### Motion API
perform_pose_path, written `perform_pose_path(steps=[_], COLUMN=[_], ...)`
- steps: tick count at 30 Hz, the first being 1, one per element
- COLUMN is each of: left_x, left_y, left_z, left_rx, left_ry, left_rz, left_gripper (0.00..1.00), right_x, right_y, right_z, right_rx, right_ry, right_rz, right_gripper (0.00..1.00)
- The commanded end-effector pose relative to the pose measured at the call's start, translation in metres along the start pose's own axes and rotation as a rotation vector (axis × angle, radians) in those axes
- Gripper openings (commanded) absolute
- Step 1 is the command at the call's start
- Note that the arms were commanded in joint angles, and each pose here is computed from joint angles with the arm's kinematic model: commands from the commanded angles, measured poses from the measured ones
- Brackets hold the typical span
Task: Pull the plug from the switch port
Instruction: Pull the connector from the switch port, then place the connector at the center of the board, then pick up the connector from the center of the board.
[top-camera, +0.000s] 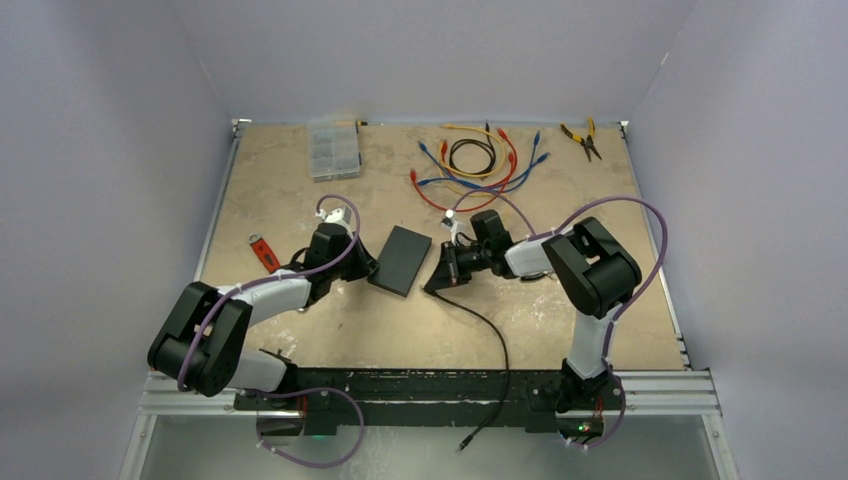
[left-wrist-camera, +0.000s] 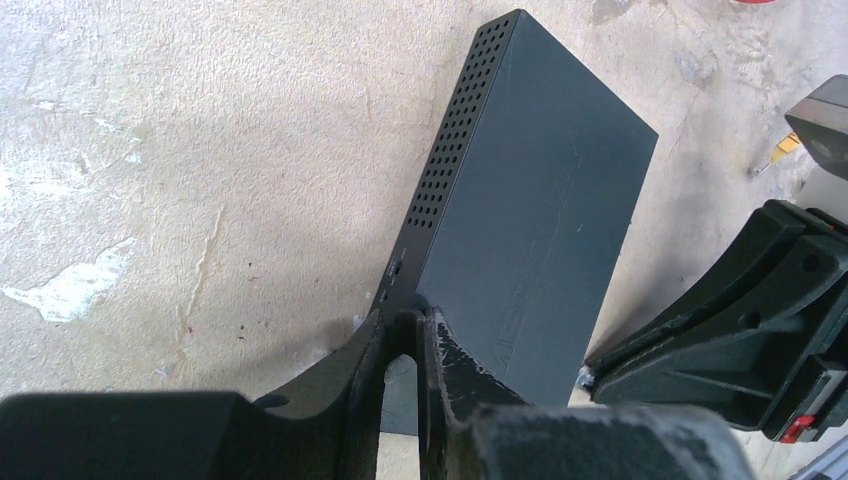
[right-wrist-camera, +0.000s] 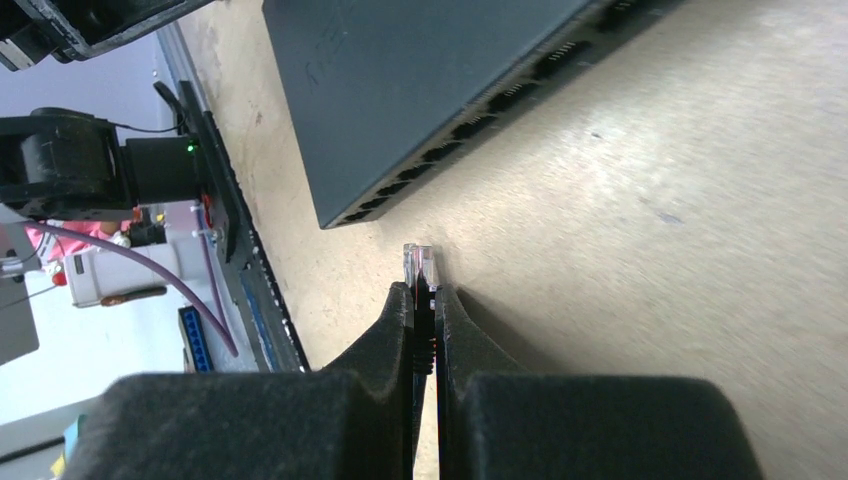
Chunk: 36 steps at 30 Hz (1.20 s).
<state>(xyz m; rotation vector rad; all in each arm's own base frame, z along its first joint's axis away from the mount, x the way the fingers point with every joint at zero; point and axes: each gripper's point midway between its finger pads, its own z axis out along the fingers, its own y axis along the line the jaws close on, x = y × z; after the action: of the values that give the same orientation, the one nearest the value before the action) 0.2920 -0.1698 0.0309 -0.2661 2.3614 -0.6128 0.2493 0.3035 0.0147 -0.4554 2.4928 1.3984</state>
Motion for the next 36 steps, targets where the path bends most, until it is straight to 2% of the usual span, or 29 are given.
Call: perform_pose_path(steps=[1,8,9,10,13,15,19,26,36], left_x=[0.063,0.063,0.063,0.063,0.064,0.065,0.066,0.067,0.070], left_y=[0.063,0.062,0.063,0.063,0.063,0.059,0.060,0.059,0.061], left_z=[-0.010,-0.010,-0.010,-0.010,-0.011,-0.011,-0.011,-0.010,-0.010], left_rx=[-0.231,-0.231,-0.231,-0.231,-0.230,-0.214,-0.213,-0.204,-0.206], left_ry=[0.206,0.206,0.207,0.207,0.205,0.217,0.215,0.214,0.230], left_rz=[0.028,0.029,0.029,0.029,0.029,0.026,0.025,0.025,0.025], left_gripper=[0.06,0.06,0.06,0.06,0.06,0.06,0.06,0.07,0.07], right_x=[-0.004,-0.068,-0.074,-0.080,-0.089,-0.091,-0.087,-0.075,-0.058], right_y=[-0.051,-0.067,-0.068,-0.067,-0.070,-0.073,-0.070,-0.073,-0.091], right_z=[-0.022,-0.070,-0.076,-0.082,-0.096,-0.104,-0.114,-0.134,-0.129], right_rx=[0.241,0.486,0.524,0.549,0.631,0.681,0.722,0.853,0.971], right_ry=[-0.032,-0.196,-0.213,-0.227,-0.241,-0.246,-0.235,-0.222,-0.151], right_rz=[0.015,-0.056,-0.067,-0.081,-0.111,-0.111,-0.108,-0.091,-0.080], right_gripper=[0.00,0.00,0.04,0.15,0.37,0.46,0.54,0.63,0.62])
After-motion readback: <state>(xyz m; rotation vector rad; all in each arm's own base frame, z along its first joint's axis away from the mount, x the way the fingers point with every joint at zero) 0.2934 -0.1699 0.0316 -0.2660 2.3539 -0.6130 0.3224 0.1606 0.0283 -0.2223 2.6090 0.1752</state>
